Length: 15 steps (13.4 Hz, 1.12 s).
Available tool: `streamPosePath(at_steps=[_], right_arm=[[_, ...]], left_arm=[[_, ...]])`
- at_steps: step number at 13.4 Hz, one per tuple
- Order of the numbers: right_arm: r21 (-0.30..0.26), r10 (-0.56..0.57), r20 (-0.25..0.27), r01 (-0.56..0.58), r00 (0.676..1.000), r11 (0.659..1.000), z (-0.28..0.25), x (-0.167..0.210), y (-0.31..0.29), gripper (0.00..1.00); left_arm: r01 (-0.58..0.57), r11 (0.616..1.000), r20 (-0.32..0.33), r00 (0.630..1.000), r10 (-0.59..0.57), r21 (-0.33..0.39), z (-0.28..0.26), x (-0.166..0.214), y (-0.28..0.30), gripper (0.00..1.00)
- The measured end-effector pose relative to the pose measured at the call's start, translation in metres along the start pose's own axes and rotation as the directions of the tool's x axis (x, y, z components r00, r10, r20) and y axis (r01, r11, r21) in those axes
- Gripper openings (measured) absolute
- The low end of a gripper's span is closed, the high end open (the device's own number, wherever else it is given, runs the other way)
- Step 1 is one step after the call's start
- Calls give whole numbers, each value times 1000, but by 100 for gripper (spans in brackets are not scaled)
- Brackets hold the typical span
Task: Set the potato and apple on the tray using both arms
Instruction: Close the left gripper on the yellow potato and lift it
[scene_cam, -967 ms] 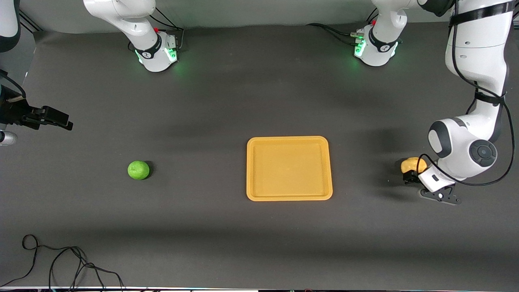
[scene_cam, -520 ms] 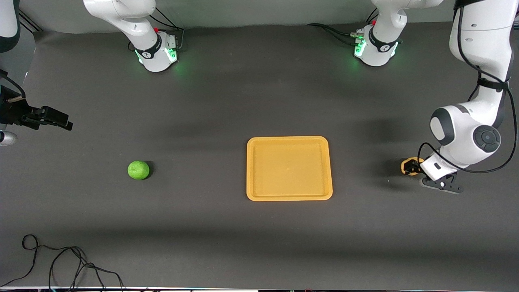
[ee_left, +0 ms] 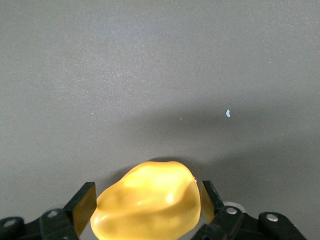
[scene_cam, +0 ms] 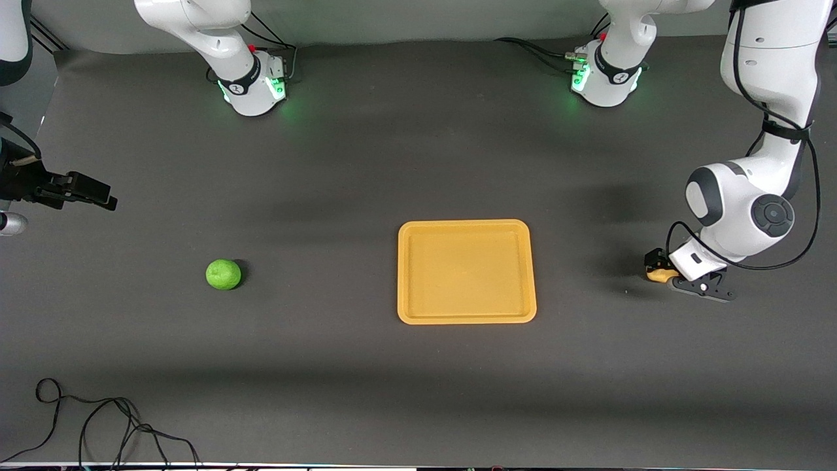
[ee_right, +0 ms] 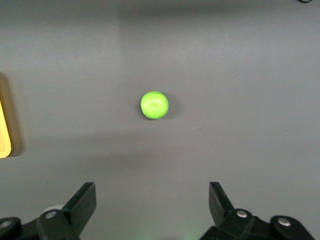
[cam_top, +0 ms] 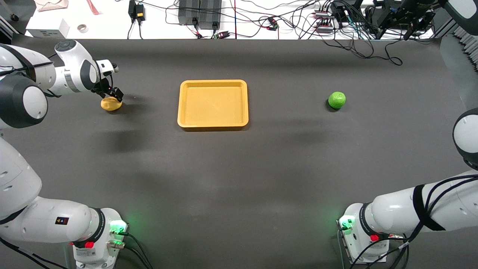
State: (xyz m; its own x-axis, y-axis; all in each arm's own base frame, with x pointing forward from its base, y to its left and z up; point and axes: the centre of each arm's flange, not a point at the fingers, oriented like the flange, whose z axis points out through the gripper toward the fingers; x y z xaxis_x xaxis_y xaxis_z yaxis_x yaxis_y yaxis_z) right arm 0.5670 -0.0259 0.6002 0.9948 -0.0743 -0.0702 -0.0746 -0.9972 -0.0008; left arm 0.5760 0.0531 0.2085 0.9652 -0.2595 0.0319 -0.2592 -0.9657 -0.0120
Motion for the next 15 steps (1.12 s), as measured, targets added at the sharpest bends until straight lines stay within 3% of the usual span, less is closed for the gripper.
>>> streamPosePath(at_steps=[15], right_arm=[[0, 1, 1, -1, 1000, 1000, 0, 0, 0, 100]], left_arm=[[-52, 999, 32, 998, 52, -11, 12, -15, 0, 94]])
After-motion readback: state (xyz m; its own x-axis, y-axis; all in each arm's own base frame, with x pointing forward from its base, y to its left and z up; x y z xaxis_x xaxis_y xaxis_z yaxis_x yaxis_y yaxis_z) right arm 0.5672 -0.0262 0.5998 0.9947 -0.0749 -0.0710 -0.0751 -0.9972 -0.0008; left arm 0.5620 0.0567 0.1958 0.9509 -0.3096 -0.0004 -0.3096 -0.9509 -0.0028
